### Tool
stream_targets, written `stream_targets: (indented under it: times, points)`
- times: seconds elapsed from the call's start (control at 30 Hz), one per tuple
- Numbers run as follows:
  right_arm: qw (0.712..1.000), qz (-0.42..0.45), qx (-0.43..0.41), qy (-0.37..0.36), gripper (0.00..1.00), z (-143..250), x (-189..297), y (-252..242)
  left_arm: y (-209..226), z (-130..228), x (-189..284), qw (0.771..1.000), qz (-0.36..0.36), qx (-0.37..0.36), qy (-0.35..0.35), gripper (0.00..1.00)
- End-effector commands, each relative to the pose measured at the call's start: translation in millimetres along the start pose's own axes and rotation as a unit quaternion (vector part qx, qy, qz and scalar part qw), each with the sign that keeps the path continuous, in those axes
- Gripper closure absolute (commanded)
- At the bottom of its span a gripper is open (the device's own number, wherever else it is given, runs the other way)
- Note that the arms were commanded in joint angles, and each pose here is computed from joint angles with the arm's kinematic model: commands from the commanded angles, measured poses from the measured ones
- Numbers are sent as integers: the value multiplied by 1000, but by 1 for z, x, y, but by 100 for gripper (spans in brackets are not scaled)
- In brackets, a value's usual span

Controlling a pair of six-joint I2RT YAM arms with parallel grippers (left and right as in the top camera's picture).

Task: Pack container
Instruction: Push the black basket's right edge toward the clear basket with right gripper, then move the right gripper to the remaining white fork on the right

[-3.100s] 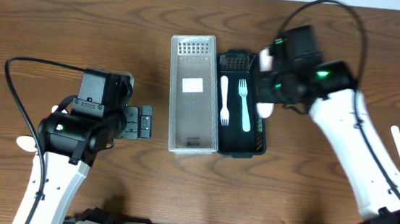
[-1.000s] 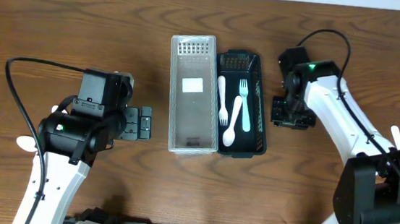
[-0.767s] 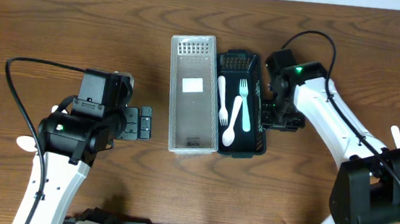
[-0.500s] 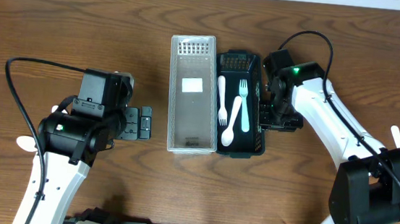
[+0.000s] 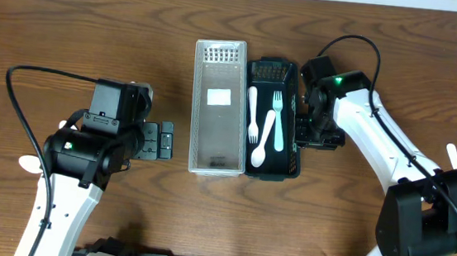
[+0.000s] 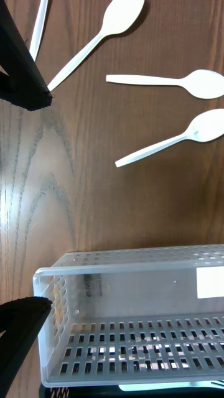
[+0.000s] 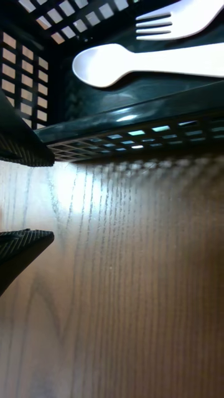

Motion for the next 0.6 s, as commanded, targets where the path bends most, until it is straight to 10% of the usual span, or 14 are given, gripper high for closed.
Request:
stream_targets:
  times: [0.0,0.27,0.37,0.57]
  points:
    - [1000,12,-6,-12,63,-6,0,-9,3,-1,-1,1000,-9,1,1,2]
    - [990,35,-107,-85,62,-44,55,-80,3,-1,-1,1000,-9,1,1,2]
    - [976,29,-178,-120,35,-48,93,-121,3,-1,-1,1000,-9,1,1,2]
    - [928,37,-335,-159,28,-13,136,-218,3,-1,-1,1000,-9,1,1,2]
Point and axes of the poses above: each gripper's point midway between its finger pads, its own x axis back along the fingers, its own y axis along the line the jaws close on, z = x × y, the point moved 3 cm from there along x, back along the fingers, and after that the axes turned 2 degrees about x, right-handed, at the moved point
